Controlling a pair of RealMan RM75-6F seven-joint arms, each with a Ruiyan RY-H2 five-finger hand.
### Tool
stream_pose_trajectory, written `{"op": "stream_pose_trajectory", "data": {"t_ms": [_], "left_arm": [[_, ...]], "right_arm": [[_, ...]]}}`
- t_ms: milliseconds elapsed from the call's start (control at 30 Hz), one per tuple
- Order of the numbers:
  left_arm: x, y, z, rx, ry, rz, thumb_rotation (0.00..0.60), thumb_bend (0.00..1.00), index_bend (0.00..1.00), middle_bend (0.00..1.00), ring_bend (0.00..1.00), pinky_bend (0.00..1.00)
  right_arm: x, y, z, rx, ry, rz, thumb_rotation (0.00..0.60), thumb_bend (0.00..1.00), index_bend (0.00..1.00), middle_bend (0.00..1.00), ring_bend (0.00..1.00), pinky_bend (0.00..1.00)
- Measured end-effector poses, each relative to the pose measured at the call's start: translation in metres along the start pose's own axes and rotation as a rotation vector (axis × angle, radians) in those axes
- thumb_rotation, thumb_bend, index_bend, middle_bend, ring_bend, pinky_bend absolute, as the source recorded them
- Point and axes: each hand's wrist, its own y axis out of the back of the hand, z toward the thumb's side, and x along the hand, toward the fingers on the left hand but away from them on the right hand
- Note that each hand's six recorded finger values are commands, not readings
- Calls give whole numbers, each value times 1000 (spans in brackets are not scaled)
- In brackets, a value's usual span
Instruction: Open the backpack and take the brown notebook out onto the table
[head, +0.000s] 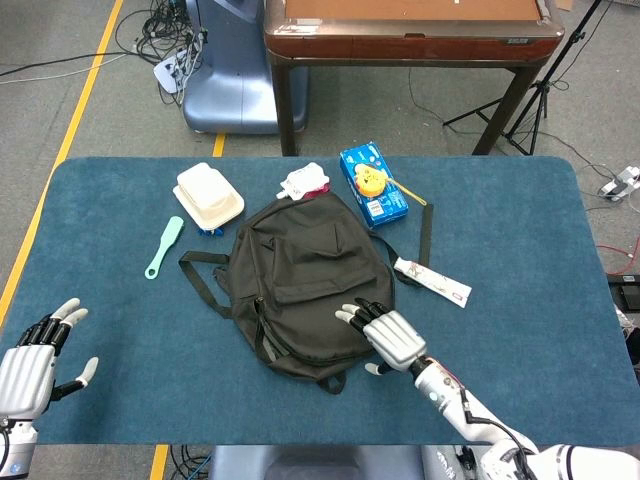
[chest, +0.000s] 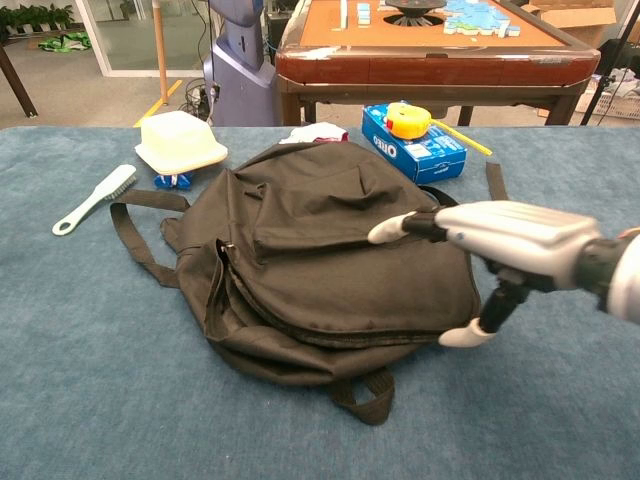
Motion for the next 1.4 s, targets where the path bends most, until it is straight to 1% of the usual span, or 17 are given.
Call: {"op": "stream_pose_trajectory", "data": {"t_ms": [233, 433, 567, 700, 833, 1100, 1400], "left_arm": [[0, -1, -4, -4, 4, -2, 600, 270, 198, 126, 156, 199], [-1, -2, -7, -10, 10, -1, 600, 270, 198, 126, 156, 199], [-2, -2, -9, -10, 11, -1, 600, 270, 198, 126, 156, 199], [-2, -2, -10, -11, 13, 0, 600, 270, 197, 126, 156, 199], [-2, -2, -10, -12, 14, -1, 600, 270, 198, 126, 156, 199], [-2, -1, -10, -10, 15, -1, 600, 269, 198, 126, 156, 199], [-2, -3, -10, -10, 16, -5, 600, 269, 198, 126, 156, 198]], "right_arm": [[-28, -12, 20, 26, 27, 5, 600, 132, 124, 103, 0, 168], [-44, -17, 26, 37, 25, 7, 600, 133, 124, 103, 0, 168], [-50, -13, 26, 35, 16, -10, 600, 137, 124, 103, 0, 168], [-57, -11, 23, 36, 2, -15, 600, 167, 124, 108, 0, 168], [-63, -11, 18, 33, -15, -12, 600, 245, 124, 122, 0, 168], [-61, -3, 13, 28, -24, -4, 600, 256, 124, 139, 0, 168], [-44, 1, 7, 24, -30, 46, 600, 256, 124, 139, 0, 168]]}}
